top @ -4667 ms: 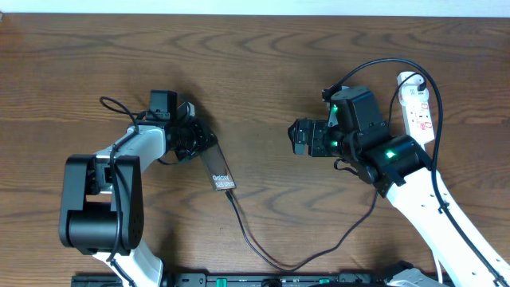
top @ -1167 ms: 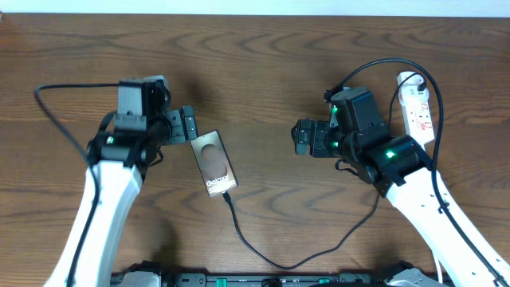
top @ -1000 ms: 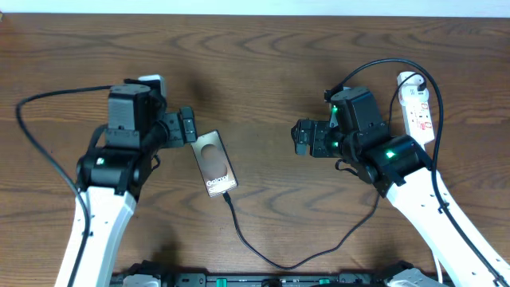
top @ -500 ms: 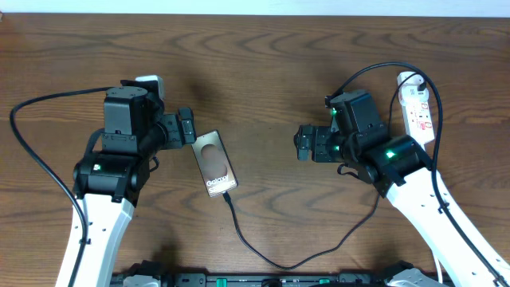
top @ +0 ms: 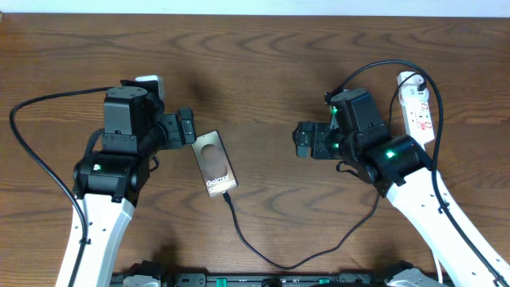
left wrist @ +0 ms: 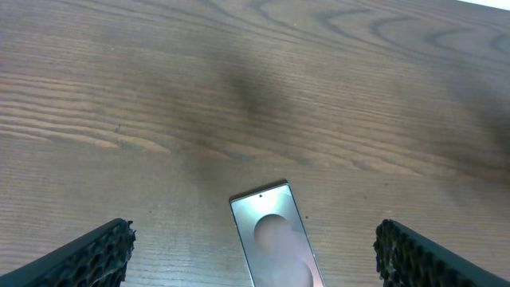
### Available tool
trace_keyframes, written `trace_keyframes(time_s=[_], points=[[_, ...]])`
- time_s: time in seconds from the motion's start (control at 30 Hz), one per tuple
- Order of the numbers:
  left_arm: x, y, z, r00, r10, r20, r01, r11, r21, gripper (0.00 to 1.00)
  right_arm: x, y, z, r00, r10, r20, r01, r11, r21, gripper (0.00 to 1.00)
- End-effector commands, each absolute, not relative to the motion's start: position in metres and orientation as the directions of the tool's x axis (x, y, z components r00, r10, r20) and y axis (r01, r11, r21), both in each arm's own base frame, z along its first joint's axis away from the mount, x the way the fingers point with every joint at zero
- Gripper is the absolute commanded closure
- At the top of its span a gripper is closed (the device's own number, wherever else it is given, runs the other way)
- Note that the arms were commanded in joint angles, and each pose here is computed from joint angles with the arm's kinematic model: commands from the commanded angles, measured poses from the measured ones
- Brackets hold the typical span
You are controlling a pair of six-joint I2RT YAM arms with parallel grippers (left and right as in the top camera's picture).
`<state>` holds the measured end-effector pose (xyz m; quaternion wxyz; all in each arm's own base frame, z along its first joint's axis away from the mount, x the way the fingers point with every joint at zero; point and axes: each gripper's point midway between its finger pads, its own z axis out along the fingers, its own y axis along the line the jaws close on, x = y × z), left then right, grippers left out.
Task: Plug charger to phone and switch on socket
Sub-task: 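Move the right gripper to the white power strip's orange switch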
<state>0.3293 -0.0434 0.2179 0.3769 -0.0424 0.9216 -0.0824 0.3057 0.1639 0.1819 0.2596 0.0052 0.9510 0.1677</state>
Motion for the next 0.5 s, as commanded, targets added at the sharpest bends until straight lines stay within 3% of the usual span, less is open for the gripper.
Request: trace_keyframes(time_s=[0.0, 0.2, 0.33, 0.47], points=[[0.331, -0.043, 0.225, -0.701, -0.12, -0.703, -0.004, 0.986, -0.165, 0.04, 0.316, 0.152, 0.193, -0.846, 0.131, -0.517, -0.057, 0.941, 0.333, 0.01], [0.331, -0.043, 0.225, -0.702, -0.12, -0.702, -0.004, 0.986, -0.165, 0.04, 0.331, 0.125, 0.219, -0.851, 0.186, -0.491, -0.095, 0.865, 0.492, 0.01], [0.331, -0.043, 0.225, -0.702, -0.12, -0.702, -0.004, 0.986, -0.165, 0.04, 0.343, 0.076, 0.246, -0.86, 0.253, -0.442, -0.089, 0.781, 0.619, 0.01], [0.331, -0.043, 0.225, -0.702, -0.12, -0.702, -0.004, 0.986, -0.165, 0.04, 0.347, 0.012, 0.248, -0.88, 0.271, -0.391, -0.021, 0.799, 0.601, 0.01]])
